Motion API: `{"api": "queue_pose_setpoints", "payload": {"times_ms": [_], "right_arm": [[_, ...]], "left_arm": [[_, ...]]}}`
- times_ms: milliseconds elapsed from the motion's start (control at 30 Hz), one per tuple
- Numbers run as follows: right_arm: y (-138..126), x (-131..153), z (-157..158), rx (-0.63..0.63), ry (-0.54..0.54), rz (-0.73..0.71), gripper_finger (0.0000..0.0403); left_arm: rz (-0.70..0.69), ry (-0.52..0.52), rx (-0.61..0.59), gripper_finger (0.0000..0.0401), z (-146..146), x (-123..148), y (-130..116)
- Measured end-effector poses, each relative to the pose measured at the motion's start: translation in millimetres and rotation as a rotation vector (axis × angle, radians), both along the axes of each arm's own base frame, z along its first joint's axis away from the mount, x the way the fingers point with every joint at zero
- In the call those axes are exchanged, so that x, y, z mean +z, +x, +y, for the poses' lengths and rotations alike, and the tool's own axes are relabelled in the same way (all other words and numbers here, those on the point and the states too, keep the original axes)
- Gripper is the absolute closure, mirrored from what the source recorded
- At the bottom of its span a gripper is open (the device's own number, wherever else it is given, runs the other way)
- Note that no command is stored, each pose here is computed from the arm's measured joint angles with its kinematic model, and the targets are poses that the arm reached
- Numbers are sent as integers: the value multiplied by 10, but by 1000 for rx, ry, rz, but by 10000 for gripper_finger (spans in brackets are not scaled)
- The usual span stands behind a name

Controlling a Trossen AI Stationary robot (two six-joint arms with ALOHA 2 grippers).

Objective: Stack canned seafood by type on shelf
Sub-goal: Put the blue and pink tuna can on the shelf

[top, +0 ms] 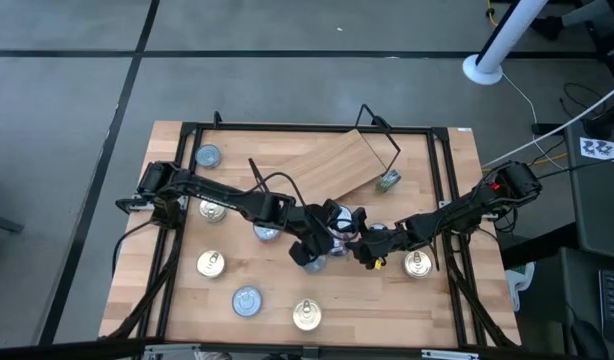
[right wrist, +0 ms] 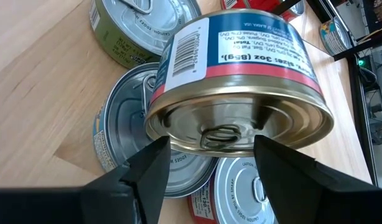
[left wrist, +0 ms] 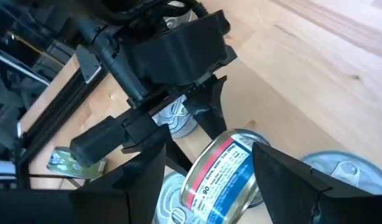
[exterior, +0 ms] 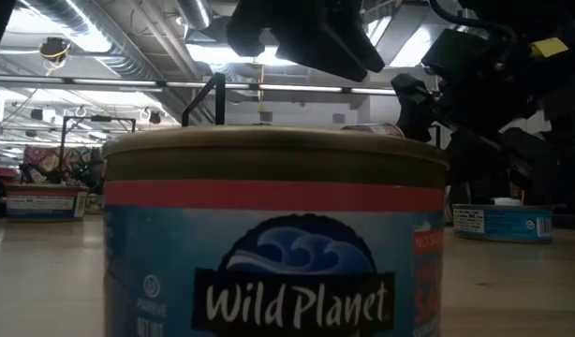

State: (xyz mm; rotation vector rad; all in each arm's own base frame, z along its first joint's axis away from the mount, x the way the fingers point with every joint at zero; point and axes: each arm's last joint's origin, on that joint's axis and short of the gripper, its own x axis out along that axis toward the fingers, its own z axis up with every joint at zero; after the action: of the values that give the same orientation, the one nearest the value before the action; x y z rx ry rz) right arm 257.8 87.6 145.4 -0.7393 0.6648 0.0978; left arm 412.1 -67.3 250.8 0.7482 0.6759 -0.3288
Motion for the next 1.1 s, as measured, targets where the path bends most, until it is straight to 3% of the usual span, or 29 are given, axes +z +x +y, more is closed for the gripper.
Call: {"api": "queue_pose_setpoints", "payload": {"times_ms": [300, 500, 1100], "right_arm": [[0, 0, 0, 0, 0, 0, 171], [0, 0, 0, 0, 0, 0, 171], [1, 1, 0, 0, 0, 0, 171]], "left_arm": [[-48, -17, 17, 166, -14, 36, 29], [-84, 42, 99, 166, -57, 55, 30], [-128, 4, 97, 166, -180, 87, 35]]}}
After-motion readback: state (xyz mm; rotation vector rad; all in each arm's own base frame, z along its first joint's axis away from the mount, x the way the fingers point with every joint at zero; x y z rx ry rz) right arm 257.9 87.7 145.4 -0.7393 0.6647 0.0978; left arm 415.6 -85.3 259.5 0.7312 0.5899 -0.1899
